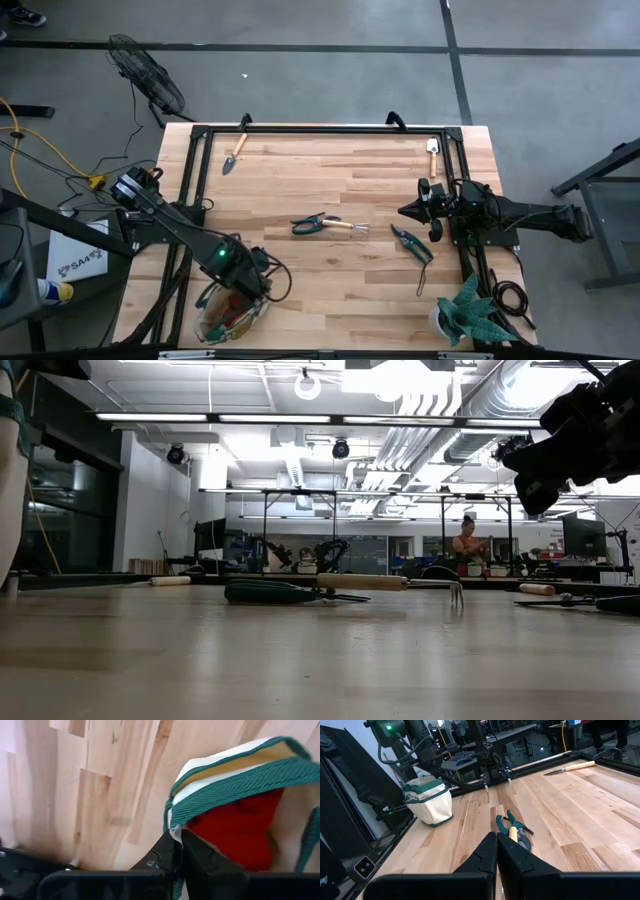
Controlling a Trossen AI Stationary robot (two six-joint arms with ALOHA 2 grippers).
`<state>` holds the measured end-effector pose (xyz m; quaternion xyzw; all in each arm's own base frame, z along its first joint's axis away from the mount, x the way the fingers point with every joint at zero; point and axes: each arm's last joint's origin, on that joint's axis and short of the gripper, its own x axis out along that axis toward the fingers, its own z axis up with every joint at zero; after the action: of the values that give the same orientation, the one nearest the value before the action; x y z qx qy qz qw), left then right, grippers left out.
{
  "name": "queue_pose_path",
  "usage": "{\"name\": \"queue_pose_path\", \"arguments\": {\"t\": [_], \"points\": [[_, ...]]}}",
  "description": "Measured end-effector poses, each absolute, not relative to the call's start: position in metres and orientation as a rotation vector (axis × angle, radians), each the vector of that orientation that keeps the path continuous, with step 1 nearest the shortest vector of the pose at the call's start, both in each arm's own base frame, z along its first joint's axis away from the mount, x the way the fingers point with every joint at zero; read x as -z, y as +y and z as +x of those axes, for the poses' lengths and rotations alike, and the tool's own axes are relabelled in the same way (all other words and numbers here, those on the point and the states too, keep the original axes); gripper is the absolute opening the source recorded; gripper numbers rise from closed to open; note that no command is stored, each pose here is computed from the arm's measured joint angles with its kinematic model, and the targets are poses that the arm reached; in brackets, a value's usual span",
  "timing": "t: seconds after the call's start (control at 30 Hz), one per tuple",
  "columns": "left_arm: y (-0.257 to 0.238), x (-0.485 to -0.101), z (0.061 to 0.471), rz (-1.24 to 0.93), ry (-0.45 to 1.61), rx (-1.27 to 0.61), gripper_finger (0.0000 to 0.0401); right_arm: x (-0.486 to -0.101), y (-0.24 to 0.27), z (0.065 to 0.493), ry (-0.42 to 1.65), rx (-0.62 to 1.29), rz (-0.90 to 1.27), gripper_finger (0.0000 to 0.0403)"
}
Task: Pick & Place Garden tools in Gardening bag
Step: Move the white gardening bag to the middle left of the table
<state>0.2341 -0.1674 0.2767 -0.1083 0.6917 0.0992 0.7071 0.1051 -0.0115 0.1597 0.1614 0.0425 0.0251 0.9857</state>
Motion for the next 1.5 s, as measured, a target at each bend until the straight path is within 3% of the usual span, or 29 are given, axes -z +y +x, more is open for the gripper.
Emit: {"name": "queue_pose_path", "arguments": {"t": [0.5, 1.23, 1.5], "points": [[-0.129, -0.277, 0.247, -0.088, 1.569, -0.261, 0.0003, -0.160, -0.011, 0.105, 0.085, -0.050, 0.324, 0.0003], [0.008, -0.279, 0.277, 0.188, 1.624, -0.309, 0.0003, -0.160, -0.011, 0.105, 0.085, -0.051, 0.324, 0.0003], [0.031, -0.279, 0.286, 0.482, 1.589, -0.063, 0.0004, -0.160, -0.011, 0.105, 0.086, -0.050, 0.324, 0.0003]]}}
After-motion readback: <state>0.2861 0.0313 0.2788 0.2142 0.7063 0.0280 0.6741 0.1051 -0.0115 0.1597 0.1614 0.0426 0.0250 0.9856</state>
